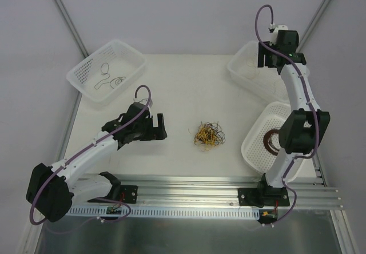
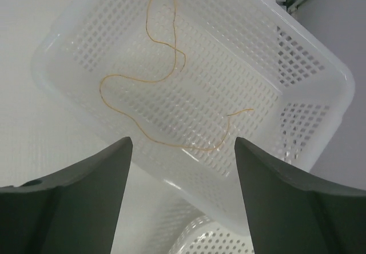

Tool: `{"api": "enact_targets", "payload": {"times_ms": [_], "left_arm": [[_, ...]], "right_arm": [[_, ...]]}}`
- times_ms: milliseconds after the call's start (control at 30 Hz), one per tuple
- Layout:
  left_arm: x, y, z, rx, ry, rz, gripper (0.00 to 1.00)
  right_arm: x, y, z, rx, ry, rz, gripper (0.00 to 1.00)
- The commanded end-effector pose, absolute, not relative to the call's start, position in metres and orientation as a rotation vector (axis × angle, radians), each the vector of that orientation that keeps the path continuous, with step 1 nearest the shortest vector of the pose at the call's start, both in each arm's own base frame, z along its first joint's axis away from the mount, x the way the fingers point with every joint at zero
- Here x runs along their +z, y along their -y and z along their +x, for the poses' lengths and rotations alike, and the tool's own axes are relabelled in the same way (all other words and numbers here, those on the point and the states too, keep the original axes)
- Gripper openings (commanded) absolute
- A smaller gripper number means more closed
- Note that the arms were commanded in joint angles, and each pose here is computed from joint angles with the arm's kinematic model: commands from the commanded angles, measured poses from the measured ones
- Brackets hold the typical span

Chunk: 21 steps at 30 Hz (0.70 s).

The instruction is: Untangle the cables

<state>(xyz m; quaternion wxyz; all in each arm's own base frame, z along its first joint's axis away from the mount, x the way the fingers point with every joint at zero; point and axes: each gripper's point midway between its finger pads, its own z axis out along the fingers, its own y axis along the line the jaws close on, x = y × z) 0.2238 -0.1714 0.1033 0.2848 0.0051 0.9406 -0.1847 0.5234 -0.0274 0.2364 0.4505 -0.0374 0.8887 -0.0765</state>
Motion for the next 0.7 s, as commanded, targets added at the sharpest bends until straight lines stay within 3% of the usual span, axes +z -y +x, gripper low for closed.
{"api": "enact_targets", "payload": {"times_ms": [0,200,667], "left_arm": [[0.116,0.180,0.222,-0.562,-2.479,0.027,0.99],[0.114,0.181,0.214,-0.603,-2.476,0.043,0.99],[0.129,0.206,0.208,-0.822,-2.425,0.011,0.99]], "right_arm": [[0.282,0.039,0.478,-0.092,-2.153,0.180,0.76],[0.258,-0.031,0.431,0.298,-2.186,0.119,0.77],[0.203,-0.193,0.299,0.568,-2.279,-0.506,0.77]]}}
